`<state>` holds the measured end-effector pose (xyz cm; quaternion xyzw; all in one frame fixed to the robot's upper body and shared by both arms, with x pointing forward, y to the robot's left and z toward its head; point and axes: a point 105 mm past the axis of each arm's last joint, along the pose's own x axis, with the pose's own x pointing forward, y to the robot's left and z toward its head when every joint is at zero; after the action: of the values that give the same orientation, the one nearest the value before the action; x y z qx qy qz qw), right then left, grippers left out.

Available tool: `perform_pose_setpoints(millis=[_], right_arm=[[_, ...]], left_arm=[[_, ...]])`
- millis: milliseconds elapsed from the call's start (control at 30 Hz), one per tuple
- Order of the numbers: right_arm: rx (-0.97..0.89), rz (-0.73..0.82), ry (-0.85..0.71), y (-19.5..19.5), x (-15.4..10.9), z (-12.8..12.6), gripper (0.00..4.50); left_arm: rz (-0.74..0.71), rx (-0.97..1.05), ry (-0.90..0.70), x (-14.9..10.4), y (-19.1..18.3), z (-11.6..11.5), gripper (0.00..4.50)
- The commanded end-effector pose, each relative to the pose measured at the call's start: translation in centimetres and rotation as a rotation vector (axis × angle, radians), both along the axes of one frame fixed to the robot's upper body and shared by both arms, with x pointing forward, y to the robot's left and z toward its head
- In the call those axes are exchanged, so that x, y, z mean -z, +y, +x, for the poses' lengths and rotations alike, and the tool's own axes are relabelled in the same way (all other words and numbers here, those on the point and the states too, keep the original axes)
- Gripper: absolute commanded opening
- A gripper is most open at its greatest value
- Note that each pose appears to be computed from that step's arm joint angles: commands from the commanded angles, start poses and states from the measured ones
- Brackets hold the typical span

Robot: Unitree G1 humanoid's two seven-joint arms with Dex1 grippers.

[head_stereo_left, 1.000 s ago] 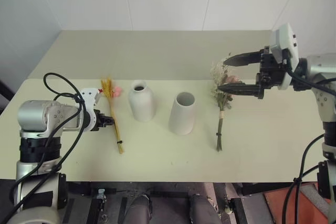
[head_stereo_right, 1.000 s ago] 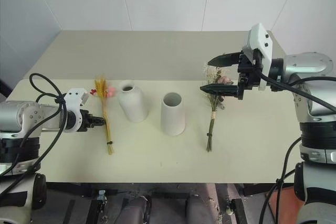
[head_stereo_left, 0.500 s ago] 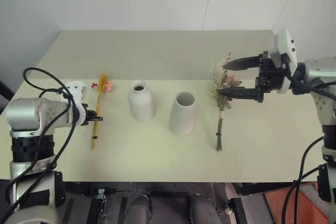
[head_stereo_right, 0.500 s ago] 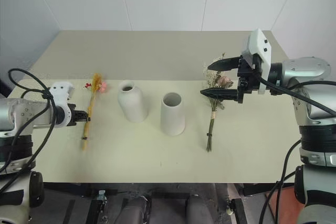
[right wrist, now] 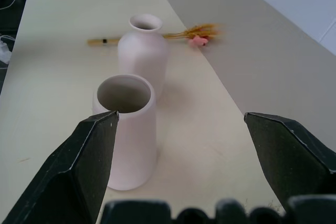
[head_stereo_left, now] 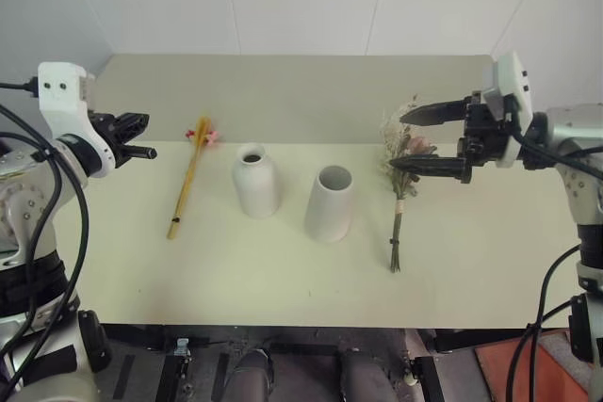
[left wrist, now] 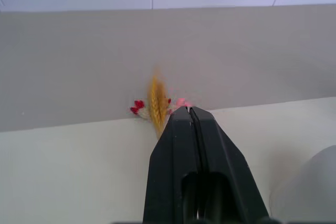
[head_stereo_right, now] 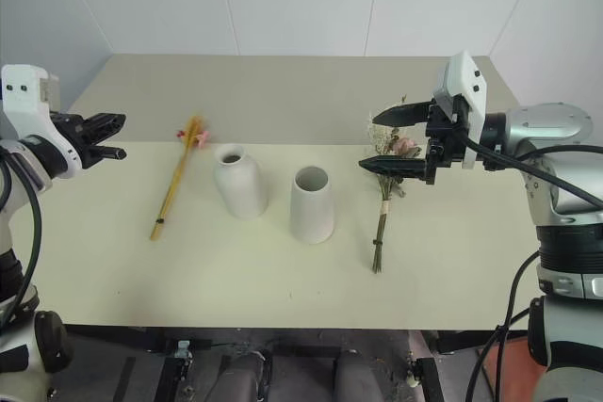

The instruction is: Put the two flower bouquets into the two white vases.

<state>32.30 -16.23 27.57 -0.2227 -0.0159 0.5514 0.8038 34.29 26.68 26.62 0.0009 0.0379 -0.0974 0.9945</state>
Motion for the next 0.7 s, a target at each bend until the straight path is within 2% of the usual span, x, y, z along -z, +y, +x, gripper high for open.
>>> perform_pose_setpoints(millis=[33,133,300,400,567,700], right_arm=[[-0.001,0.029,-0.052,-0.3,-1.5,-0.8,4.5],[0.009,0.027,-0.052,-0.4,-1.5,-0.9,4.5],[0.013,0.034,-0.047,-0.4,-1.5,-1.0,4.5],[0.015,0.034,-0.037,-0.4,-1.3,-0.9,4.5],[0.002,0.039,-0.034,0.0,-1.4,-0.6,4.5],[-0.017,0.04,-0.025,0.3,-1.4,-0.6,4.5]], left_arm=[[0.009,0.016,-0.085,-1.5,-0.3,-0.8,0.03],[0.002,0.036,-0.032,-0.8,-0.7,-0.9,0.03],[0.035,-0.052,0.234,3.0,0.3,-0.8,0.03],[0.049,-0.109,0.296,3.5,0.9,0.2,0.61],[0.045,-0.147,0.352,3.4,1.2,1.8,2.22],[0.036,-0.231,0.469,4.7,2.1,3.5,3.48]])
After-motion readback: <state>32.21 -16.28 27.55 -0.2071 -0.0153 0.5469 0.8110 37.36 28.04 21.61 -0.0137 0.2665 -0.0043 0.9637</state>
